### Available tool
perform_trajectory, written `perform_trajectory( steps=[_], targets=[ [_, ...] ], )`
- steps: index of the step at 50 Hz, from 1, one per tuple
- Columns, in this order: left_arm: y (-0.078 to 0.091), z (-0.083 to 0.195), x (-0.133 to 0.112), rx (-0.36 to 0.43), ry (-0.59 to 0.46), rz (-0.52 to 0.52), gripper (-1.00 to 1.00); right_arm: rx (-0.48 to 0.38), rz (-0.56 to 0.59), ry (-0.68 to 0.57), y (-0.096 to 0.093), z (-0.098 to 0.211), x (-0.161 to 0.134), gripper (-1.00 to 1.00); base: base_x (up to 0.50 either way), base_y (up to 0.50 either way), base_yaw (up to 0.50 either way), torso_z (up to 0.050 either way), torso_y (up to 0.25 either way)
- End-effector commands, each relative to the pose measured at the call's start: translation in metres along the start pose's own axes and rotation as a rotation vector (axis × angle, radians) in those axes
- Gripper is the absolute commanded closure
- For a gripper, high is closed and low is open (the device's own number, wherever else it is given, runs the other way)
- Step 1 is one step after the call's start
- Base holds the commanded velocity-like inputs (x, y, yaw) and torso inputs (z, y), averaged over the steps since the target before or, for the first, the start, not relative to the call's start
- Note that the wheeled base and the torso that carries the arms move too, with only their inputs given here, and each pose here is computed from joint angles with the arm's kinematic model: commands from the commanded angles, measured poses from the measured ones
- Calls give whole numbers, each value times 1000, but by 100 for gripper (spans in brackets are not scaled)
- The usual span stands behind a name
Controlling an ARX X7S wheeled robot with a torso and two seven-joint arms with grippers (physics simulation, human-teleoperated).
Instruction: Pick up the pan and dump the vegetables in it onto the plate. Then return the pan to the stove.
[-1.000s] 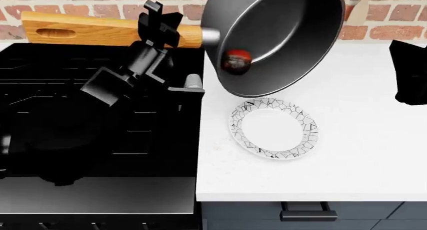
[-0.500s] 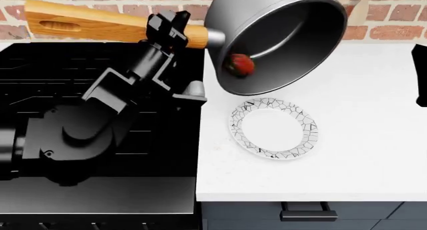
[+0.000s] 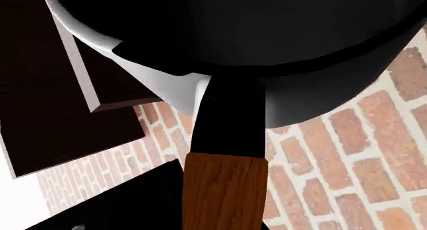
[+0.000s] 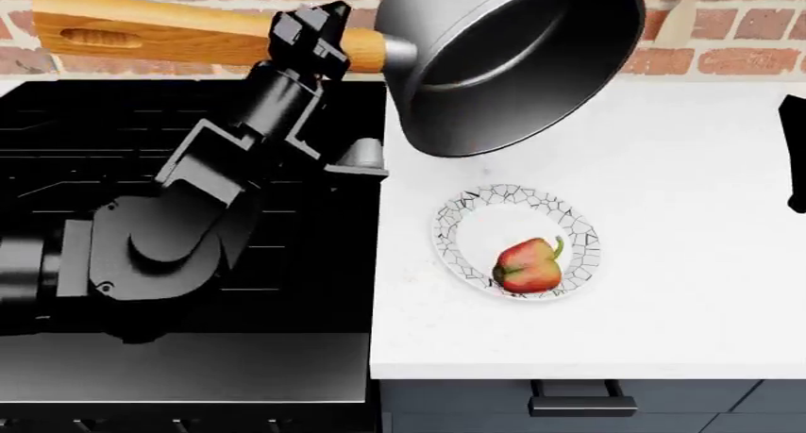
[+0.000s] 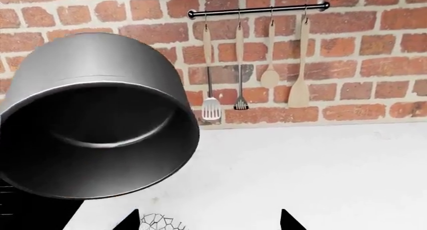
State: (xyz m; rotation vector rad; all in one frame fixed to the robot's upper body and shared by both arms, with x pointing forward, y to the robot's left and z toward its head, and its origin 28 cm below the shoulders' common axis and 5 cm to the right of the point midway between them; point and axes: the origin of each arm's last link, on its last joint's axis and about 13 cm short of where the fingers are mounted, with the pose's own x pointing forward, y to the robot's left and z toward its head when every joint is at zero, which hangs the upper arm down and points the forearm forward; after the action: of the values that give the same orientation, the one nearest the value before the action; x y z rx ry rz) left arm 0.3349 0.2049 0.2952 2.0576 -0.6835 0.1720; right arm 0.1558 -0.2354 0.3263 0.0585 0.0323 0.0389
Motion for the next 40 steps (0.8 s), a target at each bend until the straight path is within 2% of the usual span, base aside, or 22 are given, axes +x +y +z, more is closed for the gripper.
perform_trajectory(
  steps=[1,10,12,14,23,28,31,35,40],
  targets=[
    [8,-26,9,-197,240,-42,100,10,4,5,-2,-3,-2,-100,0,0,0,0,0],
    [12,-50,1,-704,424,-165,100,15,3,-1,-1,0,-4,-100,0,0,0,0,1],
    [15,-55,-3,-789,449,-189,100,14,2,-1,0,0,-4,-100,0,0,0,0,0],
    [19,-59,-7,-840,469,-209,100,13,0,-1,0,1,-4,-100,0,0,0,0,0],
    [58,-78,-30,-901,501,-236,100,8,-2,-5,2,5,-5,-100,0,0,0,1,1],
    [94,-93,-41,-882,521,-232,100,5,-3,-9,3,7,-6,-100,0,0,0,0,2],
    [109,-101,-47,-867,537,-239,100,5,-2,-11,3,7,-6,-100,0,0,0,0,0],
    [121,-108,-55,-874,555,-280,100,5,-3,-13,3,7,-9,-100,0,0,0,0,0],
    [123,-113,-66,-912,589,-371,100,2,-3,-21,3,9,-12,-100,0,0,0,0,2]
  ],
)
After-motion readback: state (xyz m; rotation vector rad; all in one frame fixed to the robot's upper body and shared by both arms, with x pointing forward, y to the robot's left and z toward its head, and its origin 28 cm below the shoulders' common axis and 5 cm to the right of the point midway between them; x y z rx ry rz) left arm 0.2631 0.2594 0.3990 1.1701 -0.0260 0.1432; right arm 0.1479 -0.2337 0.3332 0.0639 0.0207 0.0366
